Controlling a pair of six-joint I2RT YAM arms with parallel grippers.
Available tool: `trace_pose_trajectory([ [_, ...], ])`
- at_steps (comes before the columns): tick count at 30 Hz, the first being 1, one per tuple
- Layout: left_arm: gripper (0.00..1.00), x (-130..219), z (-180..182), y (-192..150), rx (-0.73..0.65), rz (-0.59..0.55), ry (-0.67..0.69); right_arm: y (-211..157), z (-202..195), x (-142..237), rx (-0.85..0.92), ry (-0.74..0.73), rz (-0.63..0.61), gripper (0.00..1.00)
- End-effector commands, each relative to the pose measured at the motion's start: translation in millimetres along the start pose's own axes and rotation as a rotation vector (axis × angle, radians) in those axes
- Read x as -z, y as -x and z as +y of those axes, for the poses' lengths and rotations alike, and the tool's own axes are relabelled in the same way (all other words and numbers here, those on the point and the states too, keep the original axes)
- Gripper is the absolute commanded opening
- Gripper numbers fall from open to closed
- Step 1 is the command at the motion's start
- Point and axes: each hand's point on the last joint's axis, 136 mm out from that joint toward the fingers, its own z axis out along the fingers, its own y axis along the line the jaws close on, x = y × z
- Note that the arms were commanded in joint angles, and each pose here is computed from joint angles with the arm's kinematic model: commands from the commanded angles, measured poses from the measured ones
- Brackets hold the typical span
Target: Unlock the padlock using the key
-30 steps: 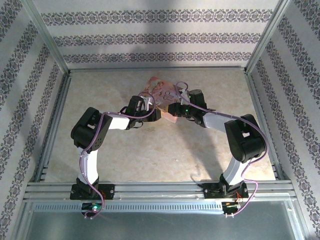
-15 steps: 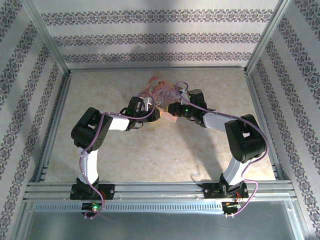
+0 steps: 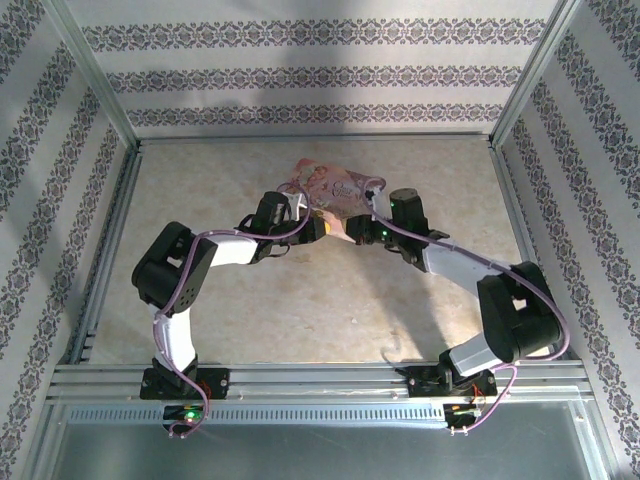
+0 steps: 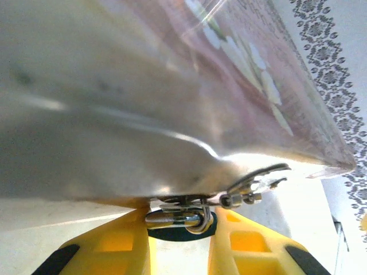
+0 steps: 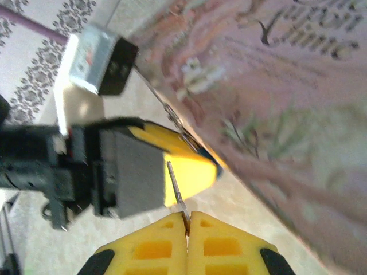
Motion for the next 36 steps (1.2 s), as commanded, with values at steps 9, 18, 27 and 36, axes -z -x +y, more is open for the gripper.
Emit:
trace_pose_trajectory([
  [9,0.15,13,-56,14,0.054,0.010,-0.147,-48,-10,5,0.202,-0.110,0.051,0.00],
  [18,0.14,14,-56,12,0.112,0.047,-0.121,-61,-19,2,0.297,-0.192,0.042,0.00],
  [27,0.12,15,-59,9,0.138,0.070,-0.126,-55,-19,-2,0.357,-0.240,0.005,0.00],
  [36,0.12,15,-62,9,0.150,0.084,-0.124,-48,-13,-4,0.387,-0.259,-0.034,0.00],
])
